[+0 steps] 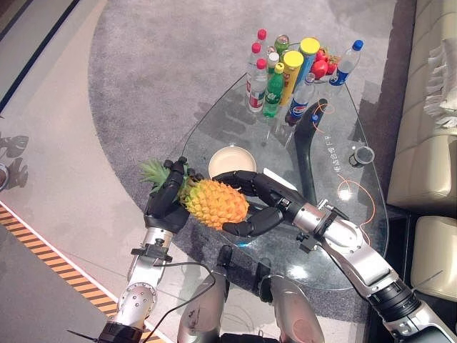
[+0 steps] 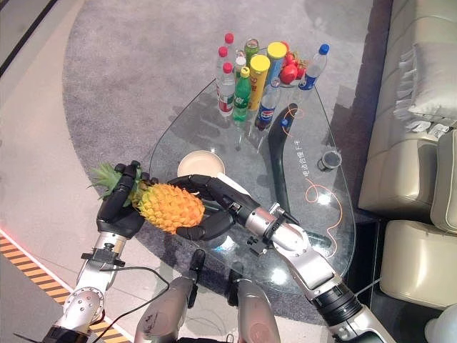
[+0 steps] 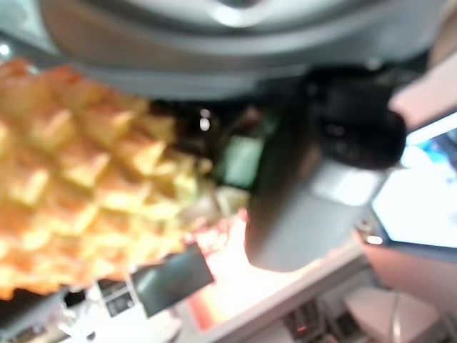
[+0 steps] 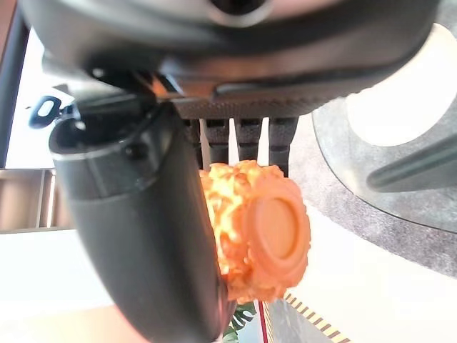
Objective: Pick up the fruit to the plate
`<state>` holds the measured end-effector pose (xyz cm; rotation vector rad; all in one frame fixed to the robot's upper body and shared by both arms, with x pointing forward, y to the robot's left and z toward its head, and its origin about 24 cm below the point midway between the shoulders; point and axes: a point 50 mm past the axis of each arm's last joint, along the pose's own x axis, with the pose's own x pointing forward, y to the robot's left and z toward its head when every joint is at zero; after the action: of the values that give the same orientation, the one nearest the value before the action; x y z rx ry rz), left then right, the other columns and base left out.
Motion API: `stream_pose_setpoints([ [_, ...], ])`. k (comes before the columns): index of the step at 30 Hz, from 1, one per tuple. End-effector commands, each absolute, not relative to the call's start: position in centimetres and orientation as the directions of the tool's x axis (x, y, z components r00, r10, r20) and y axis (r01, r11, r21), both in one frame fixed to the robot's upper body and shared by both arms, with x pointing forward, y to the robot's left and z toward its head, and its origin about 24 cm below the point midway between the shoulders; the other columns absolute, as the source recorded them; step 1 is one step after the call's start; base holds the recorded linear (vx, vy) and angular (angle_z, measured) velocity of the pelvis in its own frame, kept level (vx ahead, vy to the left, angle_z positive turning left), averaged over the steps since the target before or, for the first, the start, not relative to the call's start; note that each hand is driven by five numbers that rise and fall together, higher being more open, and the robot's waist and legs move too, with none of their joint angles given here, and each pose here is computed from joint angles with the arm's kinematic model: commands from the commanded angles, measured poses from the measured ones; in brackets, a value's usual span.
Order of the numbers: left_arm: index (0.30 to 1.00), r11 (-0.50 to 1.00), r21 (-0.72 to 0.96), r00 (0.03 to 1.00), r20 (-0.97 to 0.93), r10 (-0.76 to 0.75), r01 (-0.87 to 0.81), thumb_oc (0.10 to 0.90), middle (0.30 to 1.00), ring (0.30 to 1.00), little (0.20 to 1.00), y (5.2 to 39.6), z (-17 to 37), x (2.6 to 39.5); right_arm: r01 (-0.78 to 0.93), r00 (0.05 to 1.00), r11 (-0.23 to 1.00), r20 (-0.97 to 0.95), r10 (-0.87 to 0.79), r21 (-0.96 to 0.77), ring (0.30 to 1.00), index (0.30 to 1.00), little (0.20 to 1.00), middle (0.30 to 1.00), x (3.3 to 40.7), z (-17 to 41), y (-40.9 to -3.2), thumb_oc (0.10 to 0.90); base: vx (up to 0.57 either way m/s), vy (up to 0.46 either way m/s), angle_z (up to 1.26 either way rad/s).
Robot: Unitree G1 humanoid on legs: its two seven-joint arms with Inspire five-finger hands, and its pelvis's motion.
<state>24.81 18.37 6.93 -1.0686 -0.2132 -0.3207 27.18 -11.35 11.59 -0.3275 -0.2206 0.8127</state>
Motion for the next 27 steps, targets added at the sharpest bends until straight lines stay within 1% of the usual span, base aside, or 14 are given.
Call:
stream_pose_setpoints([
  [1, 0.3, 0.16, -0.643, 0.662, 0.735, -0.143, 0.749, 0.1, 0.3, 0.3, 0.2, 14.7, 13.6, 24.5, -0.766, 0.527, 0.566, 0.207, 0.824, -0.304, 0.3, 0.3, 0.2, 0.3, 25.0, 12.8, -7.3, 0.1, 0.0, 0.0, 0.0],
  [2, 0.3, 0.161, -0.643, 0.662, 0.736, -0.143, 0.749, 0.1, 0.3, 0.3, 0.2, 14.7, 13.6, 24.5, -0.766, 0.531, 0.568, 0.202, 0.823, -0.302, 0.316, 0.316, 0.219, 0.316, 25.0, 12.7, -7.3, 0.119, 0.0, 0.0, 0.0],
  [3, 0.3, 0.161, -0.643, 0.662, 0.736, -0.14, 0.749, 0.1, 0.3, 0.3, 0.2, 14.8, 13.7, 24.5, -0.765, 0.531, 0.566, 0.197, 0.824, -0.307, 0.568, 0.568, 0.513, 0.568, 25.1, 12.7, -7.3, 0.413, 0.0, 0.0, 0.0],
  [4, 0.3, 0.162, -0.643, 0.662, 0.736, -0.138, 0.749, 0.1, 0.3, 0.3, 0.2, 14.8, 13.6, 24.5, -0.762, 0.537, 0.571, 0.195, 0.821, -0.305, 0.9, 0.9, 0.9, 0.9, 25.0, 12.6, -7.3, 0.8, 0.0, 0.0, 0.0],
  [12, 0.3, 0.172, -0.636, 0.657, 0.742, -0.134, 0.753, 0.1, 0.3, 0.3, 0.2, 15.1, 13.6, 24.5, -0.742, 0.576, 0.605, 0.188, 0.795, -0.289, 0.9, 0.9, 0.9, 0.9, 25.3, 12.3, -7.8, 0.8, 0.0, 0.0, 0.0],
  [22, 0.3, 0.256, -0.62, 0.66, 0.743, -0.114, 0.742, 0.1, 0.3, 0.3, 0.2, 15.8, 13.7, 24.6, -0.698, 0.638, 0.669, 0.202, 0.743, -0.256, 0.9, 0.9, 0.9, 0.9, 25.8, 12.0, -8.7, 0.8, 0.0, 0.0, 0.0],
  [27, 0.3, 0.326, -0.611, 0.671, 0.733, -0.11, 0.721, 0.1, 0.3, 0.3, 0.2, 16.2, 13.6, 24.9, -0.663, 0.68, 0.711, 0.209, 0.703, -0.233, 0.9, 0.9, 0.9, 0.9, 26.0, 11.7, -9.4, 0.8, 0.0, 0.0, 0.0],
])
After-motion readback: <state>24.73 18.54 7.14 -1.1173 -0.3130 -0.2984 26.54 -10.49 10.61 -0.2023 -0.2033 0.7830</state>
